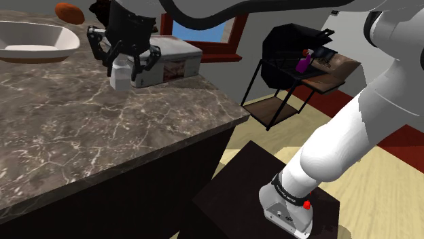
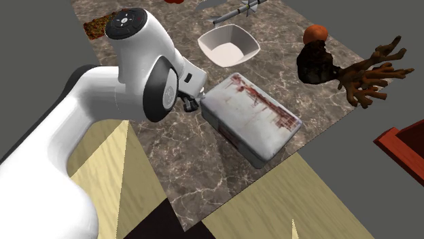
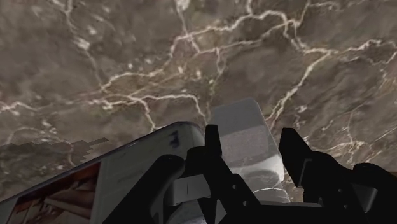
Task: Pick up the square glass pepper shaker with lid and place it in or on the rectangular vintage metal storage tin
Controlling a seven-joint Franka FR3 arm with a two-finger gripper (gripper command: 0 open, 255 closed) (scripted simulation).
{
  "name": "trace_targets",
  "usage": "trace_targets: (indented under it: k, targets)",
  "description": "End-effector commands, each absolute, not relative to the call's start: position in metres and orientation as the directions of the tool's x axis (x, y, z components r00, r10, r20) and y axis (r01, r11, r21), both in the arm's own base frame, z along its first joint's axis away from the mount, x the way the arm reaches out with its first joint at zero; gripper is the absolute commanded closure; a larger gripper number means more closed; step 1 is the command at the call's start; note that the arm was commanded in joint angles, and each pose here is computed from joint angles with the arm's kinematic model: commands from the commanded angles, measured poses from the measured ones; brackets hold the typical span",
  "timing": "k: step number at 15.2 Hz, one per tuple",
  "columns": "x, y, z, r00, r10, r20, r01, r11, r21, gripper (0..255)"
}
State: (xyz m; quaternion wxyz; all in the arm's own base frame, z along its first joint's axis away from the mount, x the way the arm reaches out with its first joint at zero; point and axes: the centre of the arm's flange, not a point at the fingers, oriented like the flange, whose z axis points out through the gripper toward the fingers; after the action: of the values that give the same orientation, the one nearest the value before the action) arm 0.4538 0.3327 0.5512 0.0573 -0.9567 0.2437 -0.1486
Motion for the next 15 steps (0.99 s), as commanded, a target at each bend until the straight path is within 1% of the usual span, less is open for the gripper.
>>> trace_targets:
  k: [1,15]
  targets:
    - [0.454,0.332,0.561,0.837,-0.484,0.256,-0.45,-0.874,-0.181,255]
    - [0.454,0.332,0.635,0.837,-0.484,0.256,-0.45,-0.874,-0.181,255]
